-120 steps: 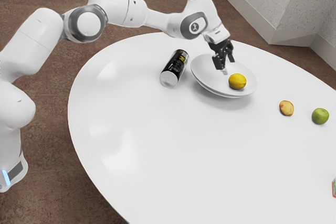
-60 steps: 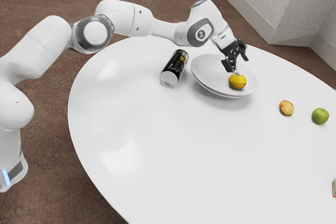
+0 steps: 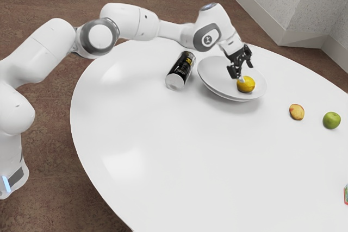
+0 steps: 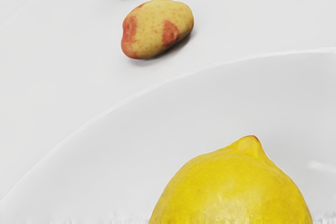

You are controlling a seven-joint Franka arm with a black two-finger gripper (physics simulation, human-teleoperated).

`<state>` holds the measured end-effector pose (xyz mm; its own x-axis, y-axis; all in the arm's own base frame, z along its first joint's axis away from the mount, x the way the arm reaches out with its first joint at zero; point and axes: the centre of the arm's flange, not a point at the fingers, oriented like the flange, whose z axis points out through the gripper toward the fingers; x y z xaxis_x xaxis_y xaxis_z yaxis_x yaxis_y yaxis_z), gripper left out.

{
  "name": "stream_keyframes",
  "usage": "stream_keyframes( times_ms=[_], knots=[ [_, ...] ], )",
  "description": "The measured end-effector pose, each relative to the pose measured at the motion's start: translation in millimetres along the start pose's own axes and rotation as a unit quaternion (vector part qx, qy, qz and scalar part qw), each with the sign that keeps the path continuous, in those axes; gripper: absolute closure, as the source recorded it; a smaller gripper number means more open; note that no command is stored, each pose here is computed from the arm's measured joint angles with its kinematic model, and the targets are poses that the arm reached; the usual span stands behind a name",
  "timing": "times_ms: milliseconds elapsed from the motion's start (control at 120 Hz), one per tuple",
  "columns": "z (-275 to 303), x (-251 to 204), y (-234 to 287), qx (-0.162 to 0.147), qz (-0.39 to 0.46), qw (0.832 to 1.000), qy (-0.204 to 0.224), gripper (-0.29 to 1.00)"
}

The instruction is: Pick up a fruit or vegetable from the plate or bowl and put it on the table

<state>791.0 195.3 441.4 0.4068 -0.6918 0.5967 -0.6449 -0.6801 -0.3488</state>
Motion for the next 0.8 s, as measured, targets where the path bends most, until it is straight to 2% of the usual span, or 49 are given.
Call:
stream_keyframes(
  times_ms=[108, 292, 458, 800],
  knots=[
    [3, 0, 5, -0.018, -0.016, 0.999, -0.024, 0.00],
    [-2, 12, 5, -0.024, -0.052, 0.998, -0.025, 0.00],
    [14, -2, 9, -0.036, -0.089, 0.995, -0.030, 0.00],
    [16, -6, 3, -0.009, -0.120, 0.993, -0.010, 0.00]
  ],
)
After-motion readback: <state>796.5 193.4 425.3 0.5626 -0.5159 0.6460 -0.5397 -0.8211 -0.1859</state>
